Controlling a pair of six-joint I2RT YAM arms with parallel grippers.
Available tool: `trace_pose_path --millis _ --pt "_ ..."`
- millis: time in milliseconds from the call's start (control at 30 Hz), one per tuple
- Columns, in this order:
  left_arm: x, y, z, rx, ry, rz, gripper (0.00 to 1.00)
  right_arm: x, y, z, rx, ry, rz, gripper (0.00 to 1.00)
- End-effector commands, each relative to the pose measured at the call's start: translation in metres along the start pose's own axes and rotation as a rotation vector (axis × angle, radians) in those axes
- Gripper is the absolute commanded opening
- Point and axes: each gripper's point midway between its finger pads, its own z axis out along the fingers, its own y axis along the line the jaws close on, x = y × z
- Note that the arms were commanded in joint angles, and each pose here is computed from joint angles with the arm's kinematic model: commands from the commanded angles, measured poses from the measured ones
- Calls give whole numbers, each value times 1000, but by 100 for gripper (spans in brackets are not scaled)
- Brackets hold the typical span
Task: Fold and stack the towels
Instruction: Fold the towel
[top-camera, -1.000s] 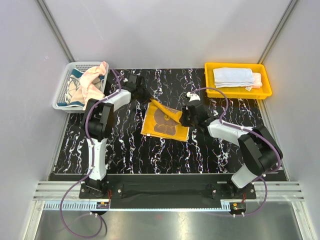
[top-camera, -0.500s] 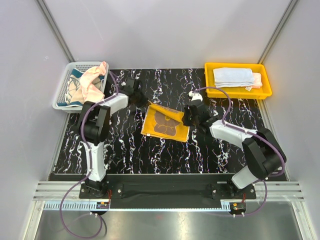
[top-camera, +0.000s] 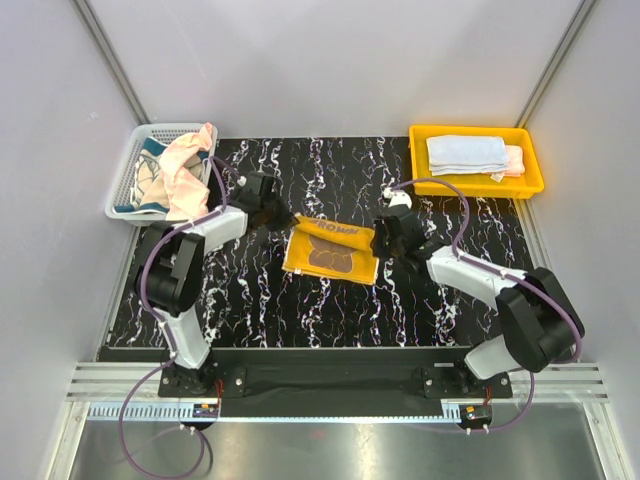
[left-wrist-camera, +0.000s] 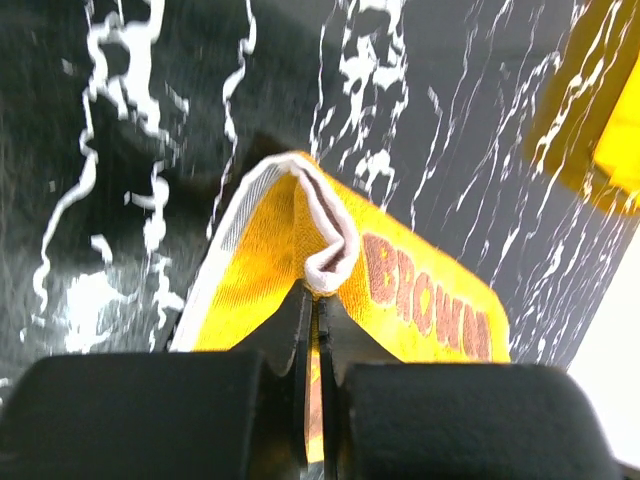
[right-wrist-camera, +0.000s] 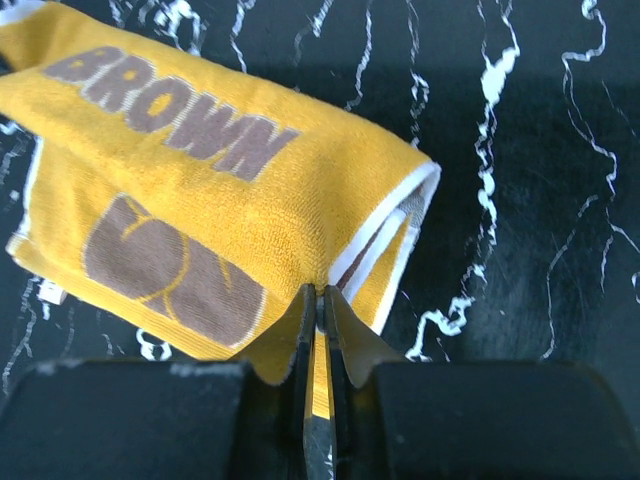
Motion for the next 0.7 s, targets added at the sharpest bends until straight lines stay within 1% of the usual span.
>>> trace_pose_path --millis 0,100,233,533,667 --pt "-8 -18 -16 69 -69 40 0 -1 -2 -9 18 -19 -1 11" --pt "4 -13 -19 63 -57 53 0 5 -3 -11 11 -6 10 11" --pt "11 -13 -25 71 -59 60 0 8 -5 -13 15 -5 17 11" --pt "9 -27 -47 85 -89 105 0 -1 -6 -20 29 -26 32 11" --pt "11 -29 -54 97 -95 78 0 -7 -7 -26 39 -34 29 11"
